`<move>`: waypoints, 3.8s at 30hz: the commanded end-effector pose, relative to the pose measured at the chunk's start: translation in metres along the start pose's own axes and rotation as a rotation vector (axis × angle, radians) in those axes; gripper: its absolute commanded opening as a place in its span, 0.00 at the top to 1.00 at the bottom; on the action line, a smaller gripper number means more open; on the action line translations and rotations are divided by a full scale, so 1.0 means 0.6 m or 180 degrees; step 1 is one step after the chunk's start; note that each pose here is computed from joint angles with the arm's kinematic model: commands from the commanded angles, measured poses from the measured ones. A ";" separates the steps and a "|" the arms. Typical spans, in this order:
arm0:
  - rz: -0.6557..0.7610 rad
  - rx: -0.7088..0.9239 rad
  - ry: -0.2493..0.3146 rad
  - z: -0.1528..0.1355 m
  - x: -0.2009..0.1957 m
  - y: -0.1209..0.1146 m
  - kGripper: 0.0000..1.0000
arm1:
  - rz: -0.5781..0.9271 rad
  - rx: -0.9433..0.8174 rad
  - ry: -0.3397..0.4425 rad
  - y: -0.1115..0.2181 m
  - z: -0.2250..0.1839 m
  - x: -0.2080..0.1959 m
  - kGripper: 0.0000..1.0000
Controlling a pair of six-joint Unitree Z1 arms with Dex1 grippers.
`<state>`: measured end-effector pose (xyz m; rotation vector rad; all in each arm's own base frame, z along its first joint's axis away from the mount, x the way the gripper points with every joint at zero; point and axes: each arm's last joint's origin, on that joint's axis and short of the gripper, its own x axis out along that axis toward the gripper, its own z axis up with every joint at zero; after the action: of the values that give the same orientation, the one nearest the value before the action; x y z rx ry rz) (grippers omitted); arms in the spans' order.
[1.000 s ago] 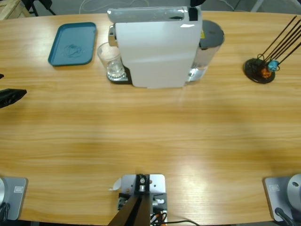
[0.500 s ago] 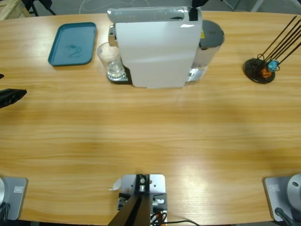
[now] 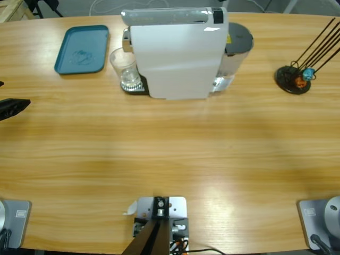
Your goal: Pour coffee
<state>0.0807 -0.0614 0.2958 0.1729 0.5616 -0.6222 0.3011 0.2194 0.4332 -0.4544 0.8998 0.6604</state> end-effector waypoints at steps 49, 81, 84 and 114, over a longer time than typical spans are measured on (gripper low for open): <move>-0.0034 -0.0020 -0.0062 -0.033 0.009 0.001 0.06 | 0.0195 0.0031 -0.2028 0.107 -0.560 -0.099 0.00; -0.0221 -0.0018 -0.0180 -0.034 0.022 -0.003 0.00 | 0.0249 0.0133 -0.1476 0.103 -0.533 -0.033 0.00; -0.0211 -0.0019 -0.0160 -0.034 0.024 -0.003 0.00 | 0.0251 0.0118 -0.1464 0.103 -0.533 -0.032 0.00; -0.0241 -0.0001 -0.0220 -0.037 0.018 -0.004 0.00 | 0.0279 0.0085 -0.1350 0.103 -0.529 -0.024 0.00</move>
<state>0.0792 -0.0629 0.2842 0.1177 0.4717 -0.6889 0.0688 0.0596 0.2801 -0.2054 0.4356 0.7805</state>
